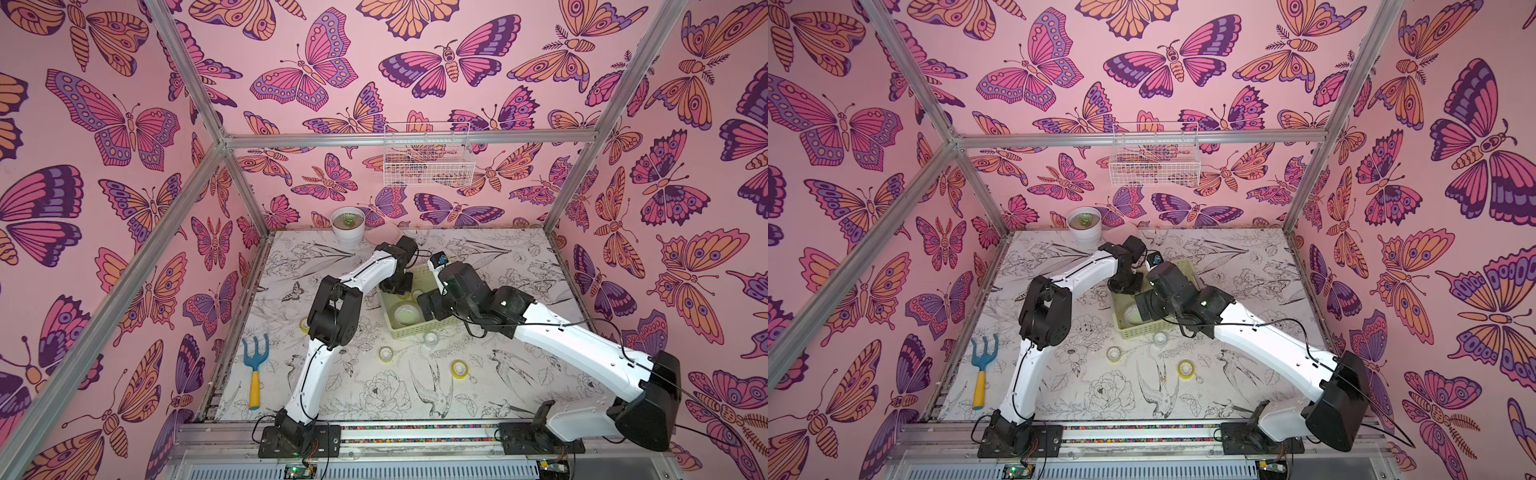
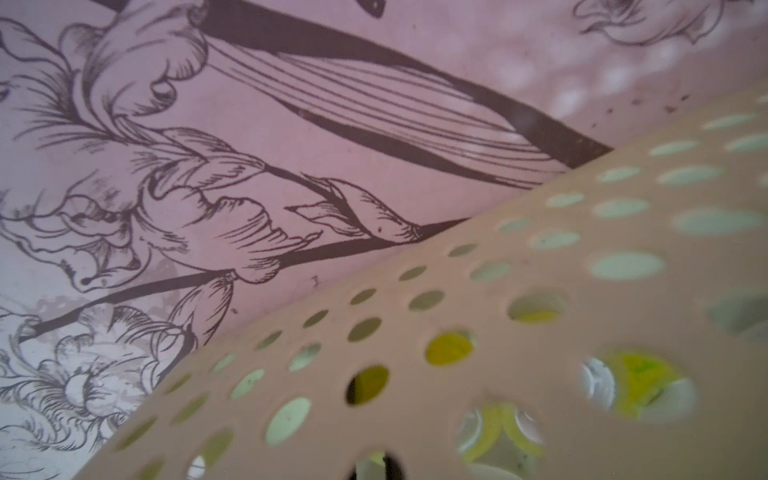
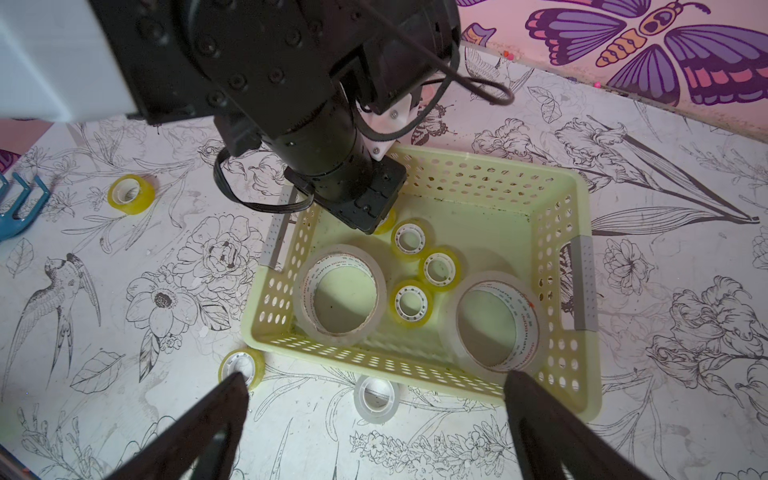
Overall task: Put the transparent tape into the storage box
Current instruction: Place the tape in the storage box.
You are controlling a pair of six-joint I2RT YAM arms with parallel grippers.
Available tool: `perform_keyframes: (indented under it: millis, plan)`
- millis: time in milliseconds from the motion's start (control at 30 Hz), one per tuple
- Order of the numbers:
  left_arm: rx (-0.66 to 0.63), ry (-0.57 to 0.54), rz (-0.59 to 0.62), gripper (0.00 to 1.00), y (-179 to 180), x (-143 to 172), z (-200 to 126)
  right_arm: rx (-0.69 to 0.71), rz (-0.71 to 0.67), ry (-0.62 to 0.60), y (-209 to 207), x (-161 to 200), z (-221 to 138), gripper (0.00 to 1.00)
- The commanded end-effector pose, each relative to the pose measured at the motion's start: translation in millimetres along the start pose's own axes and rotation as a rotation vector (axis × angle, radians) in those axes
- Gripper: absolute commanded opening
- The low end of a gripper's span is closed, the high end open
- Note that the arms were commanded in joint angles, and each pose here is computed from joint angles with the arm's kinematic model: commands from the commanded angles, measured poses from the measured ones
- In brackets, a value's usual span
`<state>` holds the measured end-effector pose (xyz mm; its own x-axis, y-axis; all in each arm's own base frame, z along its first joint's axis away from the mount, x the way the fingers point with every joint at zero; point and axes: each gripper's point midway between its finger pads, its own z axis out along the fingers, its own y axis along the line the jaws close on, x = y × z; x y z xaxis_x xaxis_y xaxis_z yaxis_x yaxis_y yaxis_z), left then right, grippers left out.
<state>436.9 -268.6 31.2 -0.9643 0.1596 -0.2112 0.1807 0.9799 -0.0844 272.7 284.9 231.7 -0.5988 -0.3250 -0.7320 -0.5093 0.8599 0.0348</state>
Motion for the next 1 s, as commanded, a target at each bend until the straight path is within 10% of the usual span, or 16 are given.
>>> perform_keyframes:
  millis: [0,967]
  plan:
    - [-0.010,0.045,0.008,0.13,2,8,9,0.016,0.015,0.015,-5,5,-2,0.99]
    - [-0.017,-0.154,-0.080,0.63,36,-3,-120,-0.064,-0.003,0.007,15,-8,12,0.99]
